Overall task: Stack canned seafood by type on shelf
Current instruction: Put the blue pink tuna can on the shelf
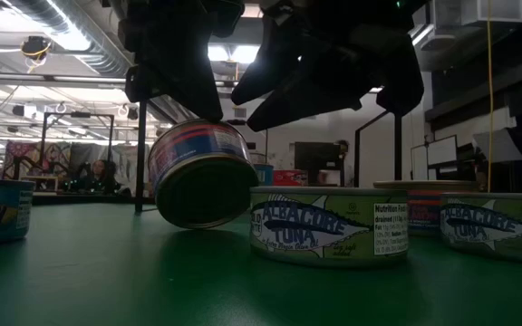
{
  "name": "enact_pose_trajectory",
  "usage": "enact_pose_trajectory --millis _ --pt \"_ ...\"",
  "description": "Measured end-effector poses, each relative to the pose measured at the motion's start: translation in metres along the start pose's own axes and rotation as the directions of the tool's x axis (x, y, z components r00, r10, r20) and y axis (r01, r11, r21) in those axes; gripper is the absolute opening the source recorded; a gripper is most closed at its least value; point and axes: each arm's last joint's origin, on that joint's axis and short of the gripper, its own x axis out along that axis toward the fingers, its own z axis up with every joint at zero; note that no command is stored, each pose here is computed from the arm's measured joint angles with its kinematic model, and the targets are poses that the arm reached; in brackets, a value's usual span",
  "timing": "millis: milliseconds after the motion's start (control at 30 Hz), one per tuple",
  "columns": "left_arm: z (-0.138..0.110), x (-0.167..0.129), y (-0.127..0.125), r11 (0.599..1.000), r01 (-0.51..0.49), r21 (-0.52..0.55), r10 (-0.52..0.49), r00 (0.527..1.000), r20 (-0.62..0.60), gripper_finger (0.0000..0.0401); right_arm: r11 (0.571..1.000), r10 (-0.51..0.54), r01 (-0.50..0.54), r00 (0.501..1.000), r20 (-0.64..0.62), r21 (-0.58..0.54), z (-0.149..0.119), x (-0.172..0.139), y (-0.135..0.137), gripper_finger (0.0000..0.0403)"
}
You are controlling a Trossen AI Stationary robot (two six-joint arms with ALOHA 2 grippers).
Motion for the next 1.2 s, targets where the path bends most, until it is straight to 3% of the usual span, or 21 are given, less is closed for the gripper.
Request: enact_pose_trajectory --millis 467,667,1200 --pt "0.0 0.0 0.0 1.0 0.0 0.001 0.0 1.0 -0.001 0.0 0.998 0.013 -0.013 1.0 0.004 0.055 0.0 0.002 0.002 0.0232" --pt "0.0 0.0 0.0 1.0 -0.002 0.002 0.002 1.0 -0.002 0.0 0.999 0.033 -0.032 0.999 -0.024 0.025 -0.003 0.007 0.014 0.0232" --pt "0.002 0.001 0.002 1.0 -0.004 -0.004 0.004 1.0 0.0 0.0 0.998 -0.051 0.053 0.996 -0.075 0.017 -0.009 0.024 0.023 0.0232"
